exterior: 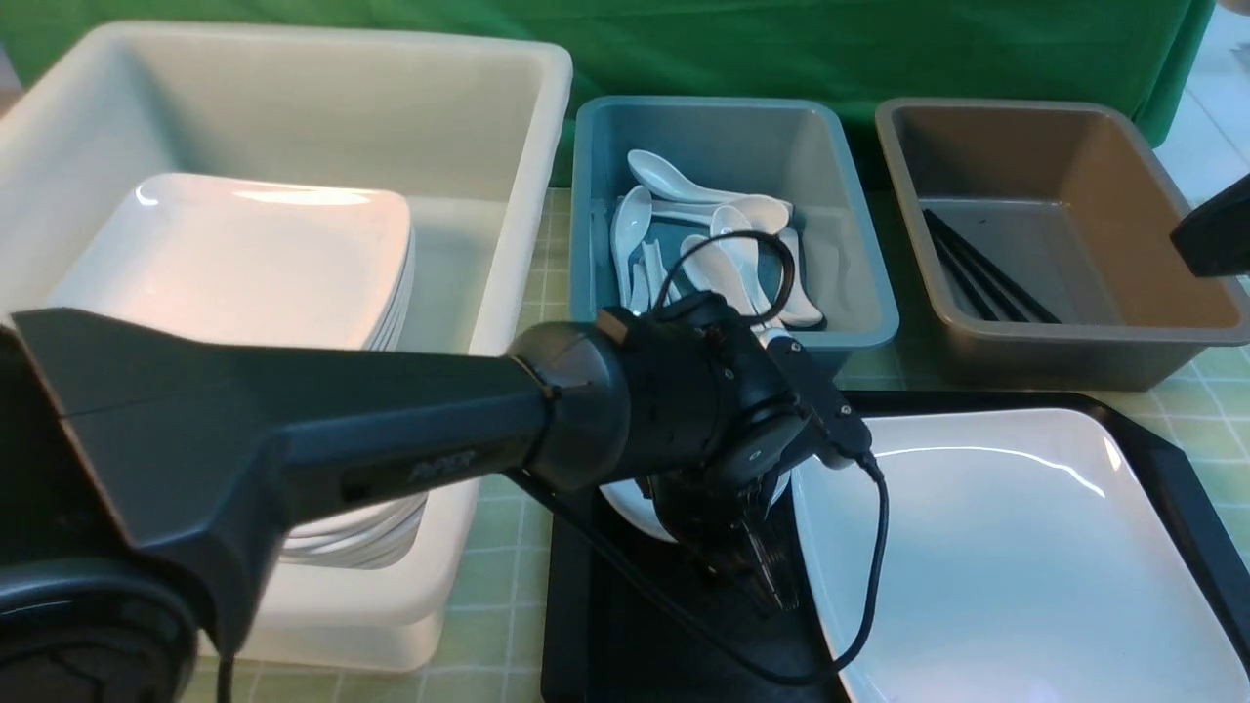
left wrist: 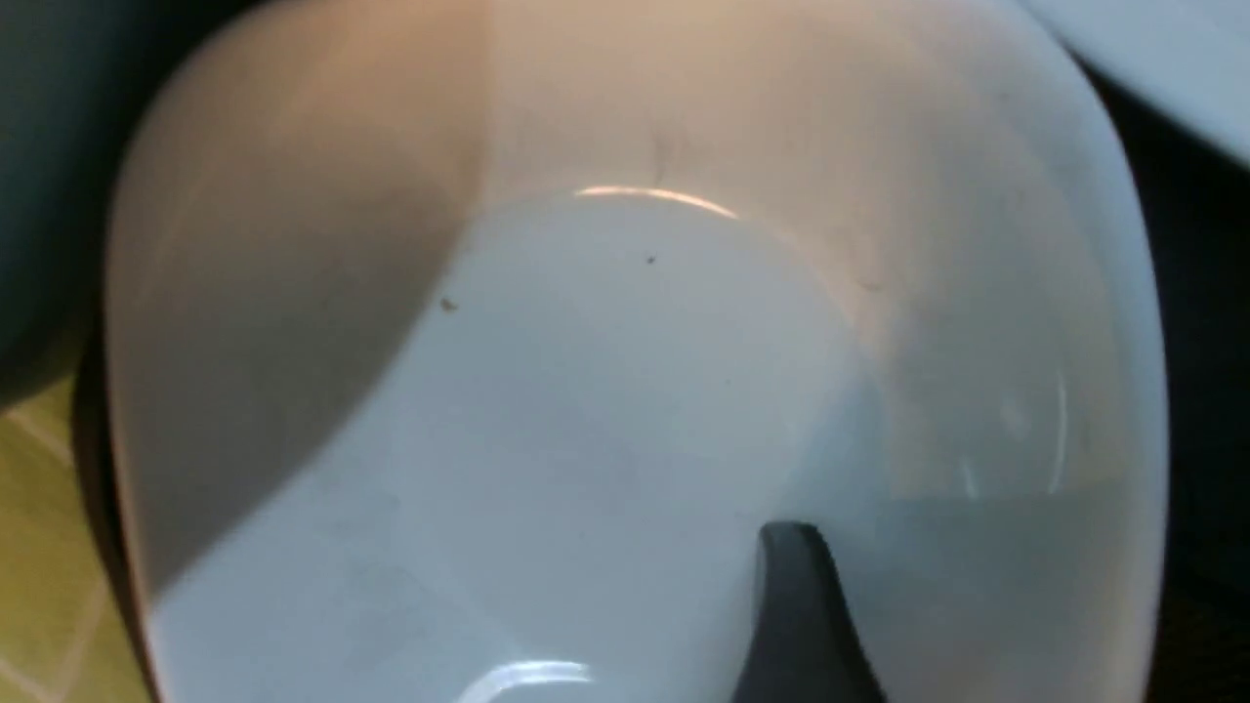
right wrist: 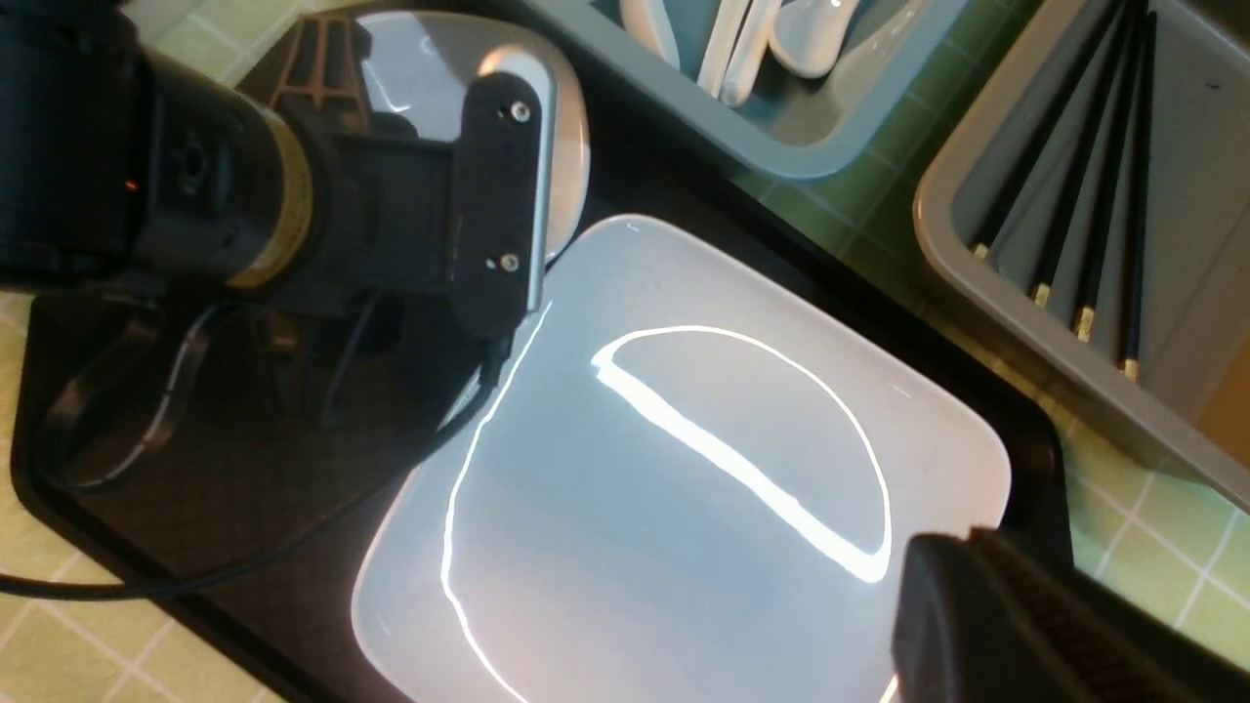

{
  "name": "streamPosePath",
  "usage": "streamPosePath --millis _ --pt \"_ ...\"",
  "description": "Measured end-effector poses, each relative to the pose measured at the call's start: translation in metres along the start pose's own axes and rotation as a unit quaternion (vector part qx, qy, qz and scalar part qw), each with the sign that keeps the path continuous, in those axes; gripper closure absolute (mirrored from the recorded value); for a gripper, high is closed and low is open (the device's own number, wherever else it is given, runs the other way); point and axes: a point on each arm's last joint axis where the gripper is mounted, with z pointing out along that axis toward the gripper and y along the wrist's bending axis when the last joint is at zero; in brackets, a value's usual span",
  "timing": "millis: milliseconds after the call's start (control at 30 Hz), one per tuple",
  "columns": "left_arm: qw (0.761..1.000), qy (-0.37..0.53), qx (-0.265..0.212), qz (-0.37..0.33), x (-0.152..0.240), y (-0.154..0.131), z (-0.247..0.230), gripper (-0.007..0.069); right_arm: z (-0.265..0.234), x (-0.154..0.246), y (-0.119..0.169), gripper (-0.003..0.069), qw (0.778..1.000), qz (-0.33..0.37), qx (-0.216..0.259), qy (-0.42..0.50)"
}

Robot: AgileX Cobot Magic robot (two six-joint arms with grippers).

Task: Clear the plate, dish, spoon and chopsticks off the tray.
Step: Use the left arm to grab a small plate from the dinner plate, then use the left arm to put the small plate into the large storage box on the left

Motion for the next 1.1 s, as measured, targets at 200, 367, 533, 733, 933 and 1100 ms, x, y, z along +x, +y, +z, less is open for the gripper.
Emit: streamPosePath --millis 200,367,533,733,933,1100 --pt "1.0 -0.002 -0.004 0.0 -0.002 0.0 0.003 0.0289 0.0 0.0 0.0 0.0664 1.0 0.0 0.0 0.0" --pt "1.0 -0.001 -0.003 -0.009 -0.002 -0.001 0.005 0.041 0.0 0.0 0.0 0.0664 1.0 -0.001 0.0 0.0" --pt "1.0 -0.004 -0.011 0.009 -0.005 -0.002 0.003 0.0527 0.0 0.0 0.0 0.0664 1.0 -0.001 0.0 0.0" --pt "1.0 -0.006 0.006 -0.016 -0.005 -0.001 -0.011 0.0544 0.0 0.0 0.0 0.0664 1.0 -0.002 0.0 0.0" --pt "0.996 -0.016 0.05 -0.069 -0.005 0.0 -0.046 0.0579 0.0 0.0 0.0 0.0664 1.0 -0.002 0.0 -0.001" --pt "0.989 -0.018 0.092 -0.115 -0.002 -0.003 -0.074 0.062 0.0 0.0 0.0 0.0664 1.0 -0.002 -0.001 0.0"
